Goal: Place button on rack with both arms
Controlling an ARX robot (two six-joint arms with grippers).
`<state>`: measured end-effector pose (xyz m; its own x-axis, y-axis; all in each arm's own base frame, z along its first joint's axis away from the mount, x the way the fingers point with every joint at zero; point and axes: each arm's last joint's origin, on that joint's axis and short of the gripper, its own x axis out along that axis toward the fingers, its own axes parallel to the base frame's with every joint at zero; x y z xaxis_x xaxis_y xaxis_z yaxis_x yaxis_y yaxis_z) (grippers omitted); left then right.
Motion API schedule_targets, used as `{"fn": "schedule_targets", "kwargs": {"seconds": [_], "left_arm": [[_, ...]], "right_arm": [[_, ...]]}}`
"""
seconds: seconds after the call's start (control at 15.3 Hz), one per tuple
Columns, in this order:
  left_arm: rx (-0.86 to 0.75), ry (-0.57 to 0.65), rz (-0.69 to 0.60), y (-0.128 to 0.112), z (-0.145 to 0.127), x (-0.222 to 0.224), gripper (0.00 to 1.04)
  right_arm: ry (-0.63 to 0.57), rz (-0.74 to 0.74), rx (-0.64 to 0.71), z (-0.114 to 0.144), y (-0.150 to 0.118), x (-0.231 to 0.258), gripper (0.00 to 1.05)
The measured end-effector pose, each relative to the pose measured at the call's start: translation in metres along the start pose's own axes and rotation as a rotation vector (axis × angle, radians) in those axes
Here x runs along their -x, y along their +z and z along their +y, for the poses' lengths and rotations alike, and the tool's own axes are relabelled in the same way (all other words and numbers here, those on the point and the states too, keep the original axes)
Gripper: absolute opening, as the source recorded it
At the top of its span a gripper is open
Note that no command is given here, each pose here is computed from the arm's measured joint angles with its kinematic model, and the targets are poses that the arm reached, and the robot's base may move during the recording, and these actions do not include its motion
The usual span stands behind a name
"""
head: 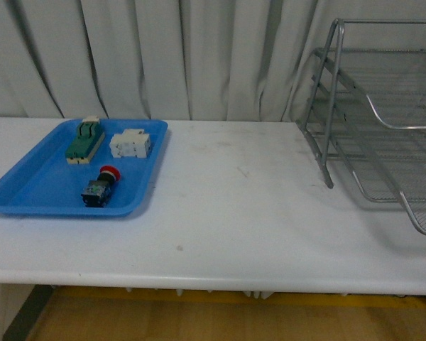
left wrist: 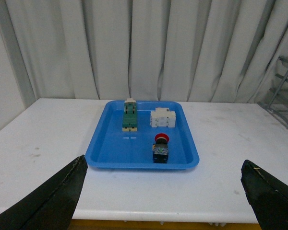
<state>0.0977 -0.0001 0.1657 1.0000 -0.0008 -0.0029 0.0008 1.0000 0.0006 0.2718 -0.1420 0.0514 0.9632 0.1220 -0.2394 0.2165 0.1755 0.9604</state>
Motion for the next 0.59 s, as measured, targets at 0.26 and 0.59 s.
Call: {"fn": "schedule_targets", "kwargs": {"seconds": [0.26, 0.59], "left_arm": [[0.0, 0.0, 0.0, 0.0, 0.0, 0.0, 0.98], [0.0, 0.0, 0.0, 0.0, 0.0, 0.0, 0.98]], "right_arm": [[-0.005, 0.02, -0.051, 0.005, -0.012, 0.04, 0.98], [0.036, -0.154, 0.806, 0.054, -0.065, 0.11, 0.59]]}}
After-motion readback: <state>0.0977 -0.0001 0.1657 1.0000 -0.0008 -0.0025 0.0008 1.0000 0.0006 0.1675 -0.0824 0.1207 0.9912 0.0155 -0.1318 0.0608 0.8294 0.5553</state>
